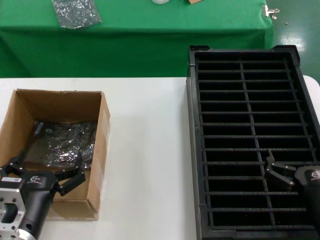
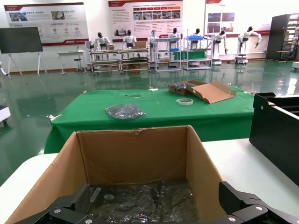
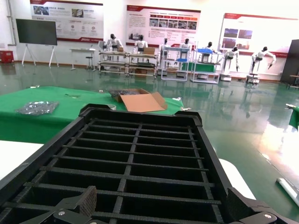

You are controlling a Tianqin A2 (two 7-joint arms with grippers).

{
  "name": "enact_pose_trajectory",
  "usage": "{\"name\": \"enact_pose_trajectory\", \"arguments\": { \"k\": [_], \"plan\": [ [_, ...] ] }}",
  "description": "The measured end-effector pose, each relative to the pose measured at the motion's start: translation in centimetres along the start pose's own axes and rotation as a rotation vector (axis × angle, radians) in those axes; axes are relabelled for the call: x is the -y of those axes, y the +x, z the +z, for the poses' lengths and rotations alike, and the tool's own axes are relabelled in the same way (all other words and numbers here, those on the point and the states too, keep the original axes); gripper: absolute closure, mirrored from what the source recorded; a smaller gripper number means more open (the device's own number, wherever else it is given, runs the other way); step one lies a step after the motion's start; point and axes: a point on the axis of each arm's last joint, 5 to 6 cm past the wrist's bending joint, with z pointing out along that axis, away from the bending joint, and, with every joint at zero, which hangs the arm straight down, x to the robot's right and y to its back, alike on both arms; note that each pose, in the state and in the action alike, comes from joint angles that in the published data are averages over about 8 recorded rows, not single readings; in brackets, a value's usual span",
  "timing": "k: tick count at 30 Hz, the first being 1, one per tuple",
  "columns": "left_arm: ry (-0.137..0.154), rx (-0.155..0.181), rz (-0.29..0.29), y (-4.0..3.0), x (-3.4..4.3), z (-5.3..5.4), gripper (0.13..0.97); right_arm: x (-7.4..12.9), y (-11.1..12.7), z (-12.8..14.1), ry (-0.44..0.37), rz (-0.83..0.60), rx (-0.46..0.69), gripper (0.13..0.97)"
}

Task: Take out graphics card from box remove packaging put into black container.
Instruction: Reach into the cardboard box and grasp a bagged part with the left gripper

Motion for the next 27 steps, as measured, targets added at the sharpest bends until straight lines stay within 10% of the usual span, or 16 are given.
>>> {"name": "enact_pose_trajectory", "arguments": {
  "k": [15, 20, 27],
  "plan": [
    [0.014, -0.026, 0.067, -0.61, 0.45, 0.5, 0.132, 0.0, 0.0, 0.0, 0.000, 0.000, 0.000, 0.130],
    [0.046, -0.070, 0.223, -2.64, 2.05, 2.4, 0.132, 0.0, 0.0, 0.0, 0.000, 0.000, 0.000, 0.130],
    [0.060, -0.166, 0.597, -6.60, 5.40, 6.3, 0.132, 0.0, 0.0, 0.0, 0.000, 0.000, 0.000, 0.130]
  ]
}}
